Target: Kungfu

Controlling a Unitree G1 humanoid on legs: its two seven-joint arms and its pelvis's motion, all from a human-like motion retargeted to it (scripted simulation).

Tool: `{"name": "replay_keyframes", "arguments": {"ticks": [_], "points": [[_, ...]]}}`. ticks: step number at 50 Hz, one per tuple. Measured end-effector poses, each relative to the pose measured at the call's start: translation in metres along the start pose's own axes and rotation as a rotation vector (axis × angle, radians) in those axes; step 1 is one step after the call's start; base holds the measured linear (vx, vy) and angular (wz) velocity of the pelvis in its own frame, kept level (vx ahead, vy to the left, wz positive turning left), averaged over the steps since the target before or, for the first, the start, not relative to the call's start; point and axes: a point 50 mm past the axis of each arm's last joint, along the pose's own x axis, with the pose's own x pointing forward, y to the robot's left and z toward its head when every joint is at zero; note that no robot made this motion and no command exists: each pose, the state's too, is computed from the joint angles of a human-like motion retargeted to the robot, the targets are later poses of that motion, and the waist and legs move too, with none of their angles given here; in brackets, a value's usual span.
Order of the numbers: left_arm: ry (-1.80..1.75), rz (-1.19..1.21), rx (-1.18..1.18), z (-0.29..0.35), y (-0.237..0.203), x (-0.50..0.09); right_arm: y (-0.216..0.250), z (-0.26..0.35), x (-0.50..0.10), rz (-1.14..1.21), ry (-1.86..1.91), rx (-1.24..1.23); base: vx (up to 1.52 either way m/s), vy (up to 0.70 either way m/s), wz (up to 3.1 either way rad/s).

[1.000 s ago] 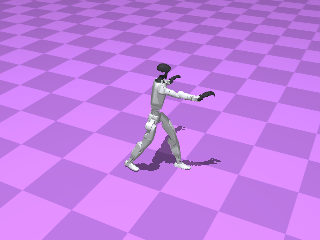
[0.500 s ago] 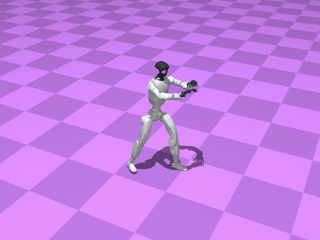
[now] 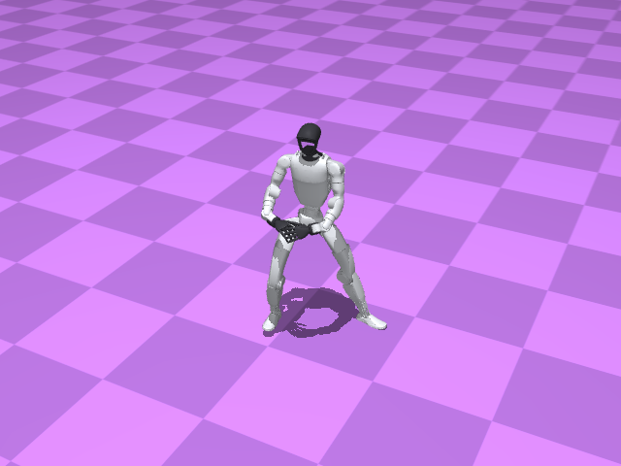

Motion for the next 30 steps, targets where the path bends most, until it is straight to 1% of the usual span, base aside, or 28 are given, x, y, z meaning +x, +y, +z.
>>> {"name": "replay_keyframes", "arguments": {"ticks": [2, 5, 11, 16, 19, 22, 25, 28, 30], "points": [[0.025, -0.071, -0.103, 0.003, -0.044, 0.021, 0.021, 0.002, -0.030, -0.006, 0.100, 0.114, -0.32, -0.43, -0.23], [0.033, -0.171, -0.115, 0.014, -0.082, 0.033, 0.037, 0.007, -0.065, -0.033, 0.209, 0.219, -0.23, -0.37, -0.05], [-0.077, -0.239, -0.016, 0.035, -0.098, 0.044, 0.036, 0.018, -0.104, -0.107, 0.292, 0.247, -0.08, -0.09, -0.16], [-0.127, -0.250, 0.032, 0.044, -0.094, 0.051, 0.041, 0.022, -0.116, -0.106, 0.401, 0.292, 0.04, 0.12, 0.04], [-0.159, -0.227, 0.079, 0.047, -0.077, 0.056, 0.046, 0.019, -0.125, -0.096, 0.513, 0.375, 0.10, 0.20, 0.10], [-0.200, -0.145, 0.162, 0.052, -0.046, 0.061, 0.050, 0.016, -0.148, -0.101, 0.663, 0.500, 0.21, 0.34, 0.19], [-0.255, 0.008, 0.271, 0.061, 0.003, 0.061, 0.047, 0.013, -0.189, -0.122, 0.836, 0.685, 0.20, 0.38, 0.49], [-0.337, 0.197, 0.370, 0.084, 0.064, 0.055, 0.044, 0.022, -0.249, -0.178, 1.032, 0.948, 0.24, 0.34, 0.86], [-0.413, 0.329, 0.406, 0.109, 0.103, 0.049, 0.043, 0.036, -0.291, -0.264, 1.165, 1.137, 0.39, 0.57, 1.17]]}}
